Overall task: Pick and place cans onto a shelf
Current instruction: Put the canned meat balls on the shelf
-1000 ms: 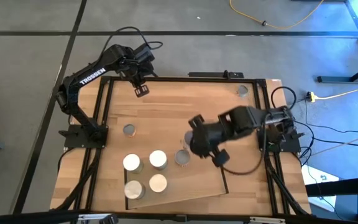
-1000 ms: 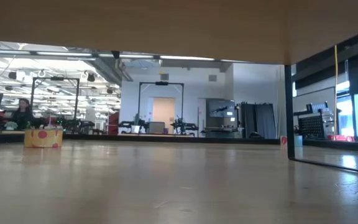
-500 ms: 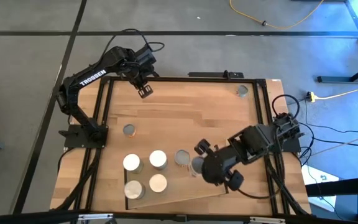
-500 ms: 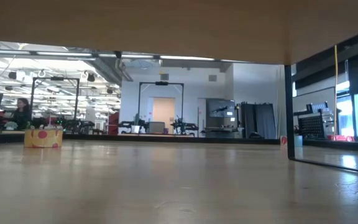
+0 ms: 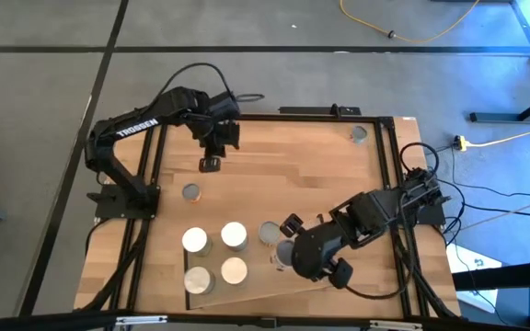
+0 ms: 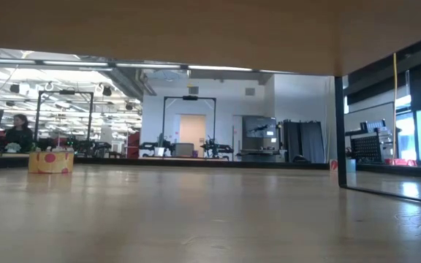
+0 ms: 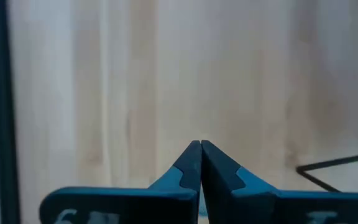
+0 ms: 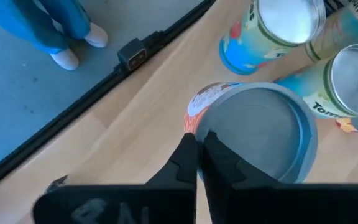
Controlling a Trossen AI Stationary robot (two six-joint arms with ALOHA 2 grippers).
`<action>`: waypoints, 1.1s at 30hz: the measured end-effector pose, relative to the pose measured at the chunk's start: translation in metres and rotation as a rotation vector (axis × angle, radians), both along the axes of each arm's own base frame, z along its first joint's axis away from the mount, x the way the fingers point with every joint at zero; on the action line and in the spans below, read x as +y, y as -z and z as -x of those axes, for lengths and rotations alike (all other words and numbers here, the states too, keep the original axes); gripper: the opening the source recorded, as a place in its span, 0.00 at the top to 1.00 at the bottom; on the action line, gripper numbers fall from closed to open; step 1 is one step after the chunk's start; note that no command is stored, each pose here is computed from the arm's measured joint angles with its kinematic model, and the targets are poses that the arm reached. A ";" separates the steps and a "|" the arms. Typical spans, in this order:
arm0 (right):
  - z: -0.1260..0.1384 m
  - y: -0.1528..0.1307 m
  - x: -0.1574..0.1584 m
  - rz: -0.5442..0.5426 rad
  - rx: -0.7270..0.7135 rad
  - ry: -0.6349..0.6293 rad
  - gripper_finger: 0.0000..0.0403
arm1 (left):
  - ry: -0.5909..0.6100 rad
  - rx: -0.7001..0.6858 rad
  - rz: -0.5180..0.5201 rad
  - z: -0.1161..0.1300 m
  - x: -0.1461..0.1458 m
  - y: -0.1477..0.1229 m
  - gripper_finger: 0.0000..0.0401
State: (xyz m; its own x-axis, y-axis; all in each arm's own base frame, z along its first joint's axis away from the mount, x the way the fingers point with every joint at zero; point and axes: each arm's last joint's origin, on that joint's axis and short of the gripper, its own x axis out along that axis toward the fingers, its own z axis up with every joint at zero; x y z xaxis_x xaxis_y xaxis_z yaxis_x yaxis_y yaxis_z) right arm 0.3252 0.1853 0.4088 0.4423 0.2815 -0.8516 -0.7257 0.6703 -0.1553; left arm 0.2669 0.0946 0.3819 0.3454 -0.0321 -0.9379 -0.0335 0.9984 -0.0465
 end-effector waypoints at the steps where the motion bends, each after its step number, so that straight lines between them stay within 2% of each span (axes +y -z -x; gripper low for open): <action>1: -0.003 0.003 0.000 -0.003 -0.001 0.003 0.98 | 0.030 -0.016 0.009 -0.002 -0.004 0.000 1.00; 8: -0.014 0.027 0.000 0.008 0.046 0.040 0.98 | 0.210 -0.192 0.052 -0.002 -0.027 -0.018 1.00; 14: -0.022 0.047 0.004 0.008 0.047 0.040 0.98 | 0.288 -0.318 0.073 0.011 -0.043 -0.037 1.00; 17: -0.027 0.055 0.007 -0.021 0.020 0.031 0.98 | 0.306 -0.348 0.062 0.017 -0.049 -0.043 1.00; 25: -0.030 0.074 0.010 -0.038 0.056 0.010 0.98 | 0.317 -0.368 0.044 0.023 -0.057 -0.049 1.00; 33: -0.031 0.079 0.012 -0.049 0.061 -0.021 0.98 | 0.303 -0.363 0.017 0.023 -0.057 -0.049 1.00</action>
